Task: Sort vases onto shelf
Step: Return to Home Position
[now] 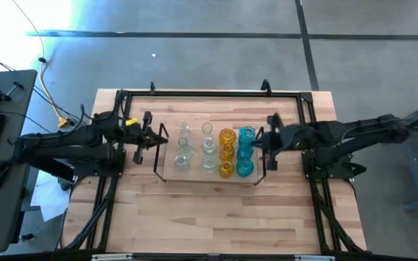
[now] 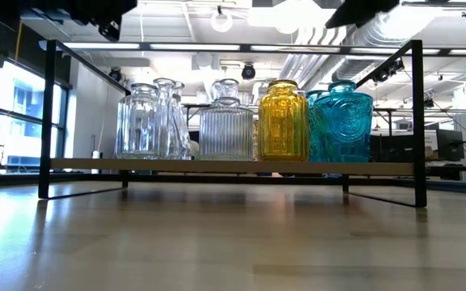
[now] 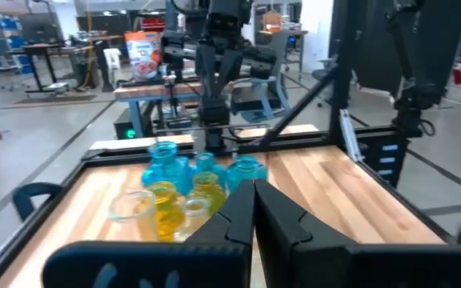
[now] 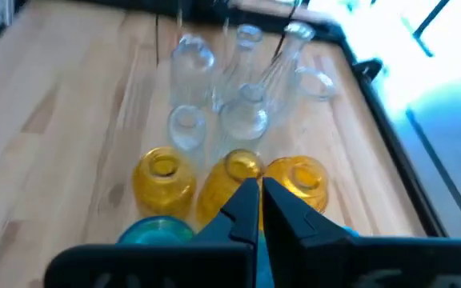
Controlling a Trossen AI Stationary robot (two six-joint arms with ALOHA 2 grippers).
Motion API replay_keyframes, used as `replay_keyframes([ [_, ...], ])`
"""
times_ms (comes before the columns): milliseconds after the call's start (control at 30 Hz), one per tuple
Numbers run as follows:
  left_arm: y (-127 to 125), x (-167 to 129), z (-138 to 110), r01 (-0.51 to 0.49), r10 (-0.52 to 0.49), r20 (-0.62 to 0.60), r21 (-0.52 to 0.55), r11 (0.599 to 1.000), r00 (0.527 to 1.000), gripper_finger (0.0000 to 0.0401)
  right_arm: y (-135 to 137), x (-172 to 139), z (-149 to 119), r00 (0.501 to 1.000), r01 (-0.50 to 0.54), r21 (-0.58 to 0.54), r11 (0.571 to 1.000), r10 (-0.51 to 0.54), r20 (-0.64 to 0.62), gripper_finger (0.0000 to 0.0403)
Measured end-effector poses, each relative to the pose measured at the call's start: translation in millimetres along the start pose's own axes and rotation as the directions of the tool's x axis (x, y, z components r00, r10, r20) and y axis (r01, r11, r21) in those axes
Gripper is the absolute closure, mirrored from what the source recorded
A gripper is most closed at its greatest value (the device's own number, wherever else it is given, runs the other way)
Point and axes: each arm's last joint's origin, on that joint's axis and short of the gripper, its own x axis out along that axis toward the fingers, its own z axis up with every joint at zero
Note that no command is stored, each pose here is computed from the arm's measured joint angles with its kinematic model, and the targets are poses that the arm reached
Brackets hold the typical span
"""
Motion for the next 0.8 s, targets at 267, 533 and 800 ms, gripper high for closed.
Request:
replay_keyframes([
  [267, 20, -8, -1, -0.066, 0.066, -0.001, -0.008, 0.998, 0.998, 0.0401, -37, -11, -54, 0.974, 0.059, 0.070, 0.996, -0.073, 0.214, 0.0403],
  [533, 29, -20, -5, -0.159, 0.160, -0.037, 0.044, 0.986, 0.986, 0.0401, -50, -19, -84, 0.945, 0.096, 0.119, 0.988, -0.128, 0.301, 0.0403],
  [800, 39, -30, -14, -0.168, 0.170, -0.041, 0.040, 0.985, 0.985, 0.0401, -54, -19, -105, 0.924, 0.075, 0.125, 0.989, -0.116, 0.364, 0.0403],
])
